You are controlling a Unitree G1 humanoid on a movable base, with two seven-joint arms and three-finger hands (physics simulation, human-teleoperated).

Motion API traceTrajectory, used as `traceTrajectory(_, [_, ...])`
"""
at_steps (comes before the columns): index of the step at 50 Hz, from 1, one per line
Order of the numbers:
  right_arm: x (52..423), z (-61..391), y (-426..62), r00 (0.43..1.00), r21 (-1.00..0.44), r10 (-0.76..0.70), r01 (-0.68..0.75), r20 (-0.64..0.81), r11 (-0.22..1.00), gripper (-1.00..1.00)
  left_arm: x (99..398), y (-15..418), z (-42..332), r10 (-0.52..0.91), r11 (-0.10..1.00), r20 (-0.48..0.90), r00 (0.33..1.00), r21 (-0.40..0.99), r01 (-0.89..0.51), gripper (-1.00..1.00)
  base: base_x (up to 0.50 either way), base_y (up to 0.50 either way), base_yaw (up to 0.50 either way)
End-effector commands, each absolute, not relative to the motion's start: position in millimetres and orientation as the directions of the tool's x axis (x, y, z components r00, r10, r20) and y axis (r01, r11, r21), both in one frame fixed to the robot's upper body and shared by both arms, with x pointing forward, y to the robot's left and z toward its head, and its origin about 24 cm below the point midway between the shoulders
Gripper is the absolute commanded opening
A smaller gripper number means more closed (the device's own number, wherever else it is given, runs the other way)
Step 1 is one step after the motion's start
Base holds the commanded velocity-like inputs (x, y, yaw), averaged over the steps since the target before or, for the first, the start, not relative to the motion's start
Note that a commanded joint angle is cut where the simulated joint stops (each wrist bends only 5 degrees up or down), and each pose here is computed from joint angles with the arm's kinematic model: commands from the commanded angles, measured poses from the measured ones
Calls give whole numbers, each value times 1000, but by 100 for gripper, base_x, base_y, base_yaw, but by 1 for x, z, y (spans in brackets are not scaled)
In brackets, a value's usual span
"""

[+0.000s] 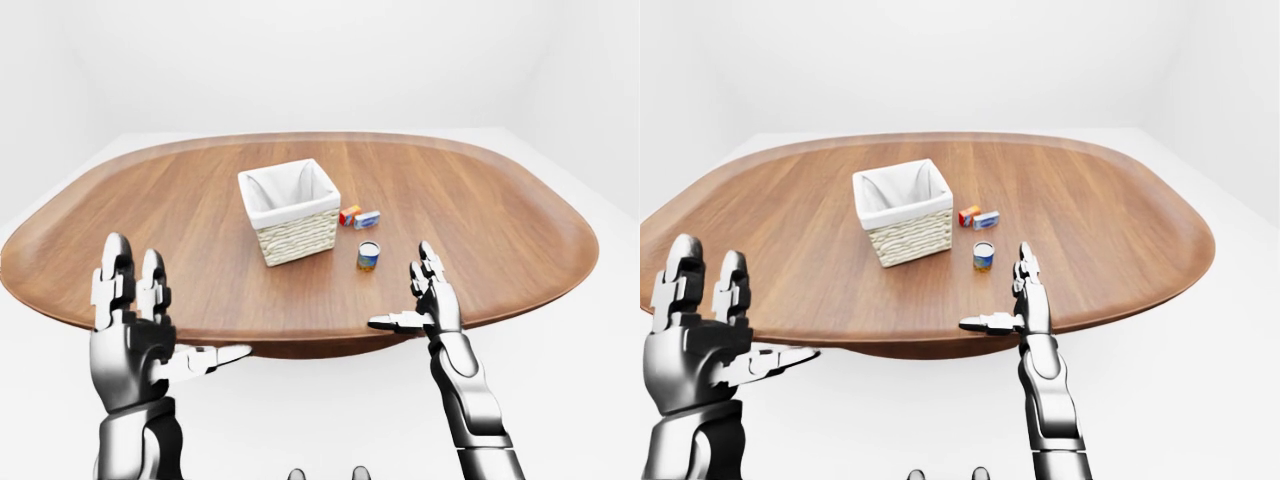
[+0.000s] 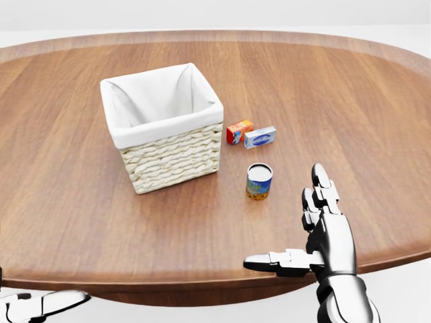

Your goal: Pick up the alphabet soup and put it in the basket.

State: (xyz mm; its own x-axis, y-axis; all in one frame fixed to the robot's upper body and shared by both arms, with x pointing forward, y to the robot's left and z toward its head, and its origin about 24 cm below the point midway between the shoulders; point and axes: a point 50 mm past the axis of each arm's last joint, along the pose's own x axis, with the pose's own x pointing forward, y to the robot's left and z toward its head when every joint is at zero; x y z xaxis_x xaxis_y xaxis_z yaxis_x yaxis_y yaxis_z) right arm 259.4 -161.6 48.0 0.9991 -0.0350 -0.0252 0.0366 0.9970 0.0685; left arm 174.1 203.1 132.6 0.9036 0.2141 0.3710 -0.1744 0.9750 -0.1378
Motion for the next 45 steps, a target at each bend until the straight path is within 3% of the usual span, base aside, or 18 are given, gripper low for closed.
traceTrajectory(1, [260, 47, -161, 999, 65, -35, 37, -32, 997, 100, 139, 205, 159, 228, 973, 467, 854, -144, -181, 100, 25, 0, 0])
traceTrajectory(45, [258, 41, -157, 998, 58, -23, 26, -54, 998, 100, 137, 193, 155, 175, 984, 455, 873, -95, -147, 100, 25, 0, 0])
